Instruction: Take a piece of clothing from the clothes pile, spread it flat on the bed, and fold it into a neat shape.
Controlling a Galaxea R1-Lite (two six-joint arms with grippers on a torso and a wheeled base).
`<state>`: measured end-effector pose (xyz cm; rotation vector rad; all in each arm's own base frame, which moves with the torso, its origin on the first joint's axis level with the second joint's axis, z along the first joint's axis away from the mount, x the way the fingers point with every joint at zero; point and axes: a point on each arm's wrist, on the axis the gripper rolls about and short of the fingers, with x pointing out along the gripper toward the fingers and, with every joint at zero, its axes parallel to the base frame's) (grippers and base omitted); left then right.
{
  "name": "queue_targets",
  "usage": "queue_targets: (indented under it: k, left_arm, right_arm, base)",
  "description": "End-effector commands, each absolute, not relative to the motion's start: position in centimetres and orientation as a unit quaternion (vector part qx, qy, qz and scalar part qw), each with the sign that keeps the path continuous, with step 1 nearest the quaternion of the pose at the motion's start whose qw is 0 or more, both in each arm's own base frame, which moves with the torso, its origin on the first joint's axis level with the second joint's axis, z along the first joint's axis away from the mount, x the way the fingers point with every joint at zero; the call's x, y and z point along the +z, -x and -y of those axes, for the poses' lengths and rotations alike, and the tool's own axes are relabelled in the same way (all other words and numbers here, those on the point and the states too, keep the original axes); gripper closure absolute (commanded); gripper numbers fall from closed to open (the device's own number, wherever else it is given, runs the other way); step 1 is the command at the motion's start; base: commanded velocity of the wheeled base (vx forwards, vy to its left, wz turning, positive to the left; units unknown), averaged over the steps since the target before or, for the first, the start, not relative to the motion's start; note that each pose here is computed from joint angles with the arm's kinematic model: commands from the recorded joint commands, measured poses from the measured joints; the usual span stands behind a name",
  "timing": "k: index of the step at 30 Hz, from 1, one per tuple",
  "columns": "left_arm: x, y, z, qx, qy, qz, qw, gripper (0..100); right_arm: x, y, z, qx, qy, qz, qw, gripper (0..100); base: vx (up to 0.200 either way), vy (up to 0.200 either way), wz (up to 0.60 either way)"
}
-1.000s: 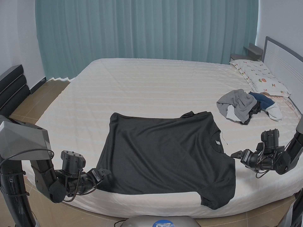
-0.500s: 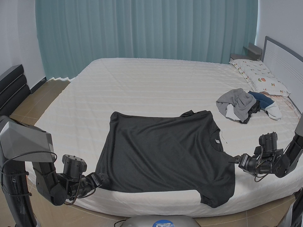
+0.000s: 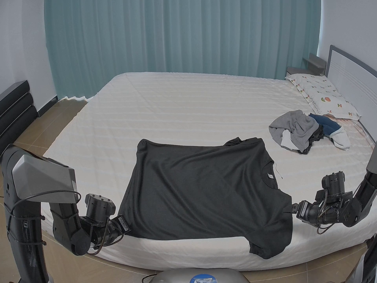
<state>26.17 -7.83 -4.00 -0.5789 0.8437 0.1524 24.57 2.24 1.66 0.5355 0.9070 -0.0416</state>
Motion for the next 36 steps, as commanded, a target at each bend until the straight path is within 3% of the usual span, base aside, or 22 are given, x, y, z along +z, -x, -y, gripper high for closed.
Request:
queue_targets:
  k: [1, 15, 33, 34, 36]
  left_arm:
    - [-4.3, -25.8, 7.0, 0.09, 0.277, -0.41, 0.864, 100]
    - [-3.5, -24.5, 4.9, 0.104, 0.234, -0.418, 0.872, 100]
    - [-3.8, -24.2, 3.7, 0.122, 0.204, -0.42, 0.876, 100]
    - [-3.8, -24.3, 3.7, 0.121, 0.204, -0.418, 0.877, 100]
    - [-3.8, -24.4, 3.8, 0.121, 0.205, -0.417, 0.877, 100]
  right_arm:
    - [0.9, -23.5, -2.4, -0.01, -0.241, -0.459, 0.855, 0]
    - [-1.7, -23.3, -3.2, -0.006, -0.209, -0.507, 0.836, 0]
    - [-4.0, -25.4, -4.0, -0.007, -0.203, -0.461, 0.864, 0]
    - [-3.9, -25.6, -4.1, -0.005, -0.204, -0.456, 0.866, 100]
    - [-3.7, -26.4, -4.0, -0.004, -0.21, -0.439, 0.873, 100]
  base:
    - [0.0, 0.0, 0.0]
    - [0.0, 0.0, 0.0]
    - [0.0, 0.0, 0.0]
    - [0.0, 0.0, 0.0]
    - [0.0, 0.0, 0.0]
